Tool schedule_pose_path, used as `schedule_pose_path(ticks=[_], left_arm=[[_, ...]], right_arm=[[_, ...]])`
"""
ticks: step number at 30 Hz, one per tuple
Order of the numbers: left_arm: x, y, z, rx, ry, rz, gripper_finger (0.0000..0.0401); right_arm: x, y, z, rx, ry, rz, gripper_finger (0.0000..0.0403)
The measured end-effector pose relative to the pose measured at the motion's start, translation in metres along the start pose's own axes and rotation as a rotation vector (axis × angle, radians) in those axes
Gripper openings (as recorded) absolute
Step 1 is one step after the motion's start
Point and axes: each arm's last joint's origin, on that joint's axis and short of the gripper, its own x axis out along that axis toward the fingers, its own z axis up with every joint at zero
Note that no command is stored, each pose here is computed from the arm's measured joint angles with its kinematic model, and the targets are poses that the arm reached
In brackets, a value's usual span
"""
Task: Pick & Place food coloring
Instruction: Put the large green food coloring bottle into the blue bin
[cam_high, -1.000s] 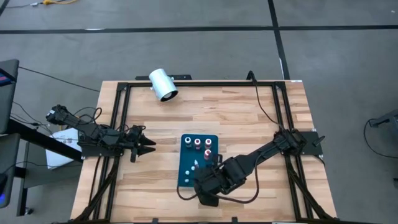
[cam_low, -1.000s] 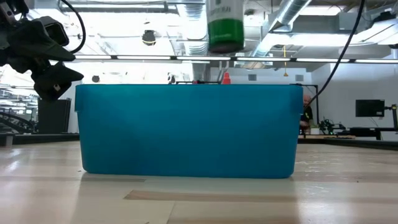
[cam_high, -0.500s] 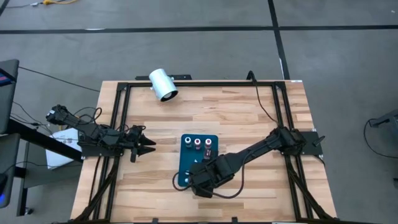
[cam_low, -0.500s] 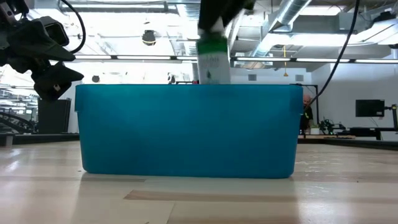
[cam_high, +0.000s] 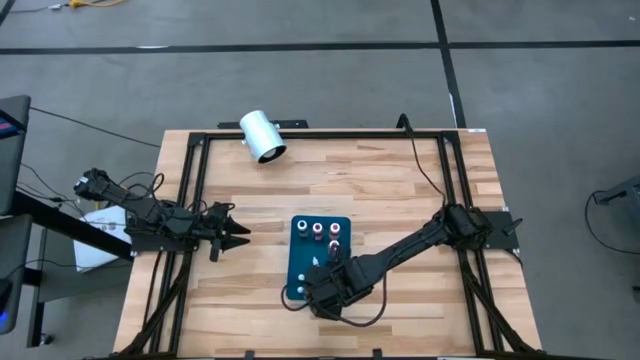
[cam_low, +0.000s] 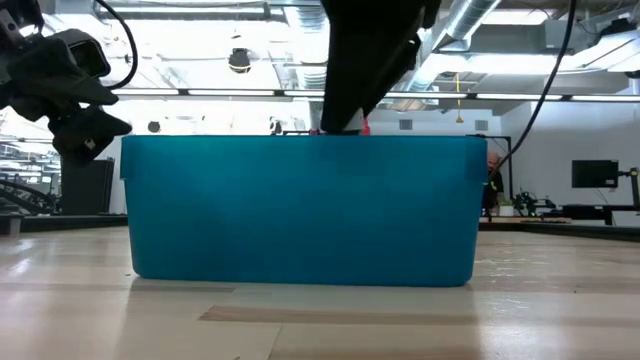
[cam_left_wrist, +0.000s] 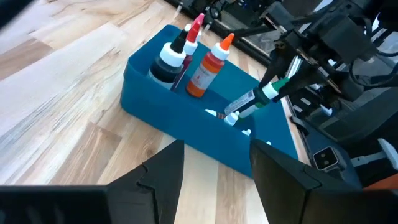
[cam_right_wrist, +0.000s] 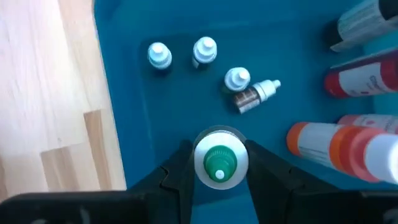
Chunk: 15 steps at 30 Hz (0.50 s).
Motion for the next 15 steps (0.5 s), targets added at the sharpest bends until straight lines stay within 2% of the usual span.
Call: schedule_pose_path(ticks=[9, 15], left_arm=[[0.0000, 0.0010, -0.0011, 0.005, 0.012, 0.010, 0.0174], [-0.0001, 0.0010, -0.0012, 0.005, 0.013, 0.011, 0.0174]], right_arm=[[0.0077, -0.0004, 0.0010, 0.018, -0.039, 0.009, 0.0113], [0.0049, -0.0047, -0.0045, 0.028, 0.023, -0.009, 0.0113]])
